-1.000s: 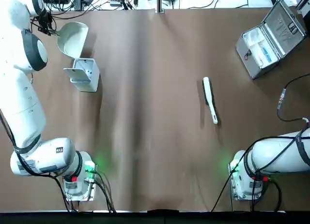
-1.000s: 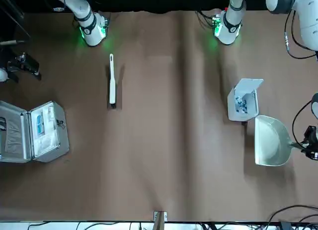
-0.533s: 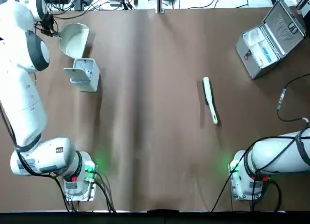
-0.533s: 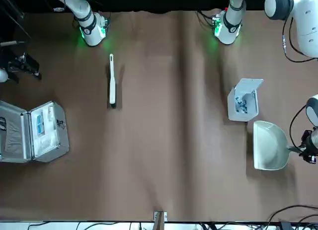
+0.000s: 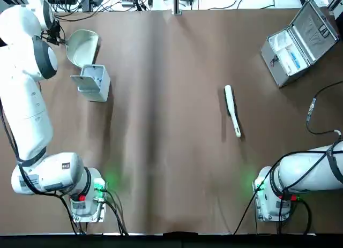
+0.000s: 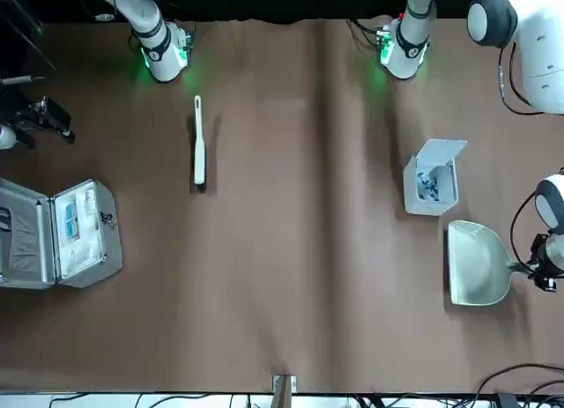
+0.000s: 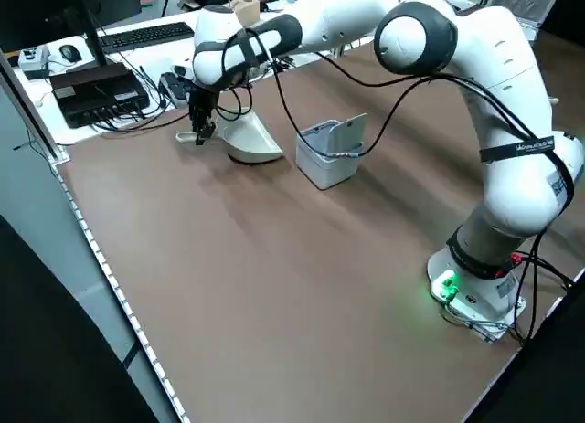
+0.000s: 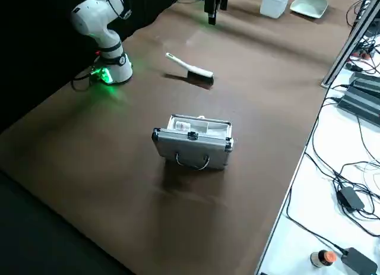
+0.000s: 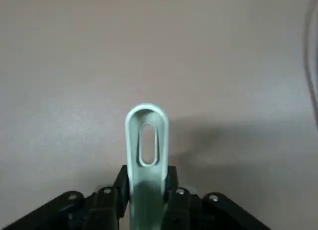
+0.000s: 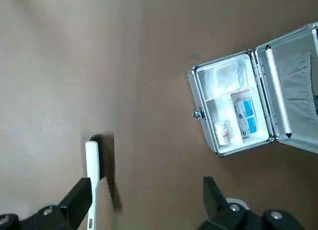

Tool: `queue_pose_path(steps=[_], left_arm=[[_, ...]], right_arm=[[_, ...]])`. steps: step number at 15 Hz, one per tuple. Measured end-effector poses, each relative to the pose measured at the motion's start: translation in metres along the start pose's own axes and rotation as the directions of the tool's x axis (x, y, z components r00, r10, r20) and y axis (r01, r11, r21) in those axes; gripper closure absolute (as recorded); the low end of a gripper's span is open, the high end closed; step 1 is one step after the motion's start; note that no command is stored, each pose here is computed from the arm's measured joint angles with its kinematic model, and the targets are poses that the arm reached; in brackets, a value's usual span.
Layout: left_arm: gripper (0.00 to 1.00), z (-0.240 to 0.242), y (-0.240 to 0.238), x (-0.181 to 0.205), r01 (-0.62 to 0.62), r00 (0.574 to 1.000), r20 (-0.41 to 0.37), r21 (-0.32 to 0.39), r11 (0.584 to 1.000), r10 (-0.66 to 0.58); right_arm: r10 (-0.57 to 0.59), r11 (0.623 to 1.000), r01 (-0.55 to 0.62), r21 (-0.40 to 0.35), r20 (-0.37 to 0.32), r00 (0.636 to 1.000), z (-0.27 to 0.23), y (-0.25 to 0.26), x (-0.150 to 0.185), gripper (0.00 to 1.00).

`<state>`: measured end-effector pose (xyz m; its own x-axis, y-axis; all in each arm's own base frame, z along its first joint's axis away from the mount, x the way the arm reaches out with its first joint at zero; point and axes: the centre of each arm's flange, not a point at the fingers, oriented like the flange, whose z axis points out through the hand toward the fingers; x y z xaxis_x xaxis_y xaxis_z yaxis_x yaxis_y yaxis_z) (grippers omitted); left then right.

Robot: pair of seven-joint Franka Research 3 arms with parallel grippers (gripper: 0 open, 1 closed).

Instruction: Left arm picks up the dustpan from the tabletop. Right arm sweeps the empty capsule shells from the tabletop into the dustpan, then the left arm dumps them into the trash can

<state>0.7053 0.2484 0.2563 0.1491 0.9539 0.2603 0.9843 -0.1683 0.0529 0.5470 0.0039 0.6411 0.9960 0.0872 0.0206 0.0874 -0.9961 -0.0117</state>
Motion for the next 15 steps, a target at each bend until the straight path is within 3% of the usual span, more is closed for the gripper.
queue_pose_path(steps=[8, 13, 15], left_arm=[[0.65, 0.015, -0.002, -0.002, -0.002, 1.0, -0.003, 0.006, 1.0, 0.002], [0.22, 0.013, 0.001, -0.001, -0.003, 1.0, -0.011, -0.008, 1.0, 0.003], [0.19, 0.007, 0.005, 0.0, -0.015, 1.0, -0.025, -0.018, 1.0, 0.014]], right_arm=[[-0.001, 1.0, 0.001, 0.002, 0.019, 1.0, 0.002, -0.001, -0.001, 0.01], [-0.001, 1.0, 0.001, 0.001, 0.018, 1.0, 0.002, -0.001, -0.001, 0.01], [0.001, 1.0, -0.001, 0.001, 0.017, 1.0, 0.002, 0.001, -0.001, 0.01]])
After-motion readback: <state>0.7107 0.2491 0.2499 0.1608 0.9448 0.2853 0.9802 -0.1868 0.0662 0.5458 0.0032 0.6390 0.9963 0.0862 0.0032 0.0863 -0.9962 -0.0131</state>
